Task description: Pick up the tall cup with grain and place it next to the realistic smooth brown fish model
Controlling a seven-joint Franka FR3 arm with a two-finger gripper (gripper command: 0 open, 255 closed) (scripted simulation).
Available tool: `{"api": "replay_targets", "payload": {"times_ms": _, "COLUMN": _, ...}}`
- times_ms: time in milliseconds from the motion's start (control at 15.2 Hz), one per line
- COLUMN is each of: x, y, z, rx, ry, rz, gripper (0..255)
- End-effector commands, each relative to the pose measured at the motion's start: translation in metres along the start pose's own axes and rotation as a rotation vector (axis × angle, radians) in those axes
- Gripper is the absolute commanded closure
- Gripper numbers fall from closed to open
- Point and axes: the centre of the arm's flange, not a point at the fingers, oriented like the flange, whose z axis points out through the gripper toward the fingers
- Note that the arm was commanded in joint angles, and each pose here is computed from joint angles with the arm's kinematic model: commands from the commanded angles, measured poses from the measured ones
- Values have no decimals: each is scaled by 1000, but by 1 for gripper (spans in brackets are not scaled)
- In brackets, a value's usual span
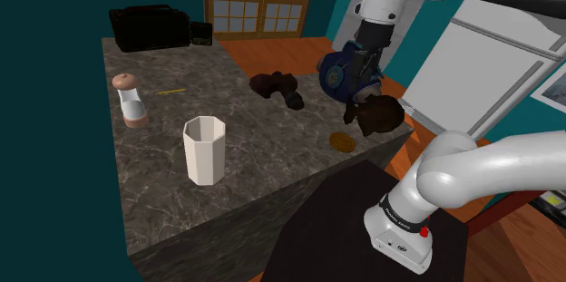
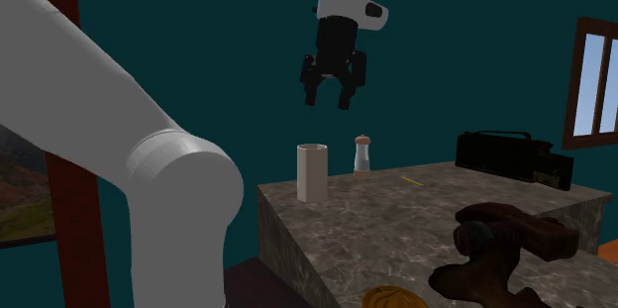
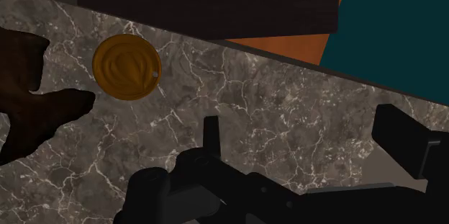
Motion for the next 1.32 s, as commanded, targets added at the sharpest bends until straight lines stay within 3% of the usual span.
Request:
{"api": "replay_targets", "payload": {"times_ms": 0, "x": 0, "y": 0, "z": 0, "rx": 0, "ry": 0, "rz": 0, "gripper": 0}}
{"api": "replay_targets", "payload": {"times_ms": 1254, "x": 161, "y": -173, "z": 78, "rx": -9, "ry": 30, "rz": 67, "gripper": 0}}
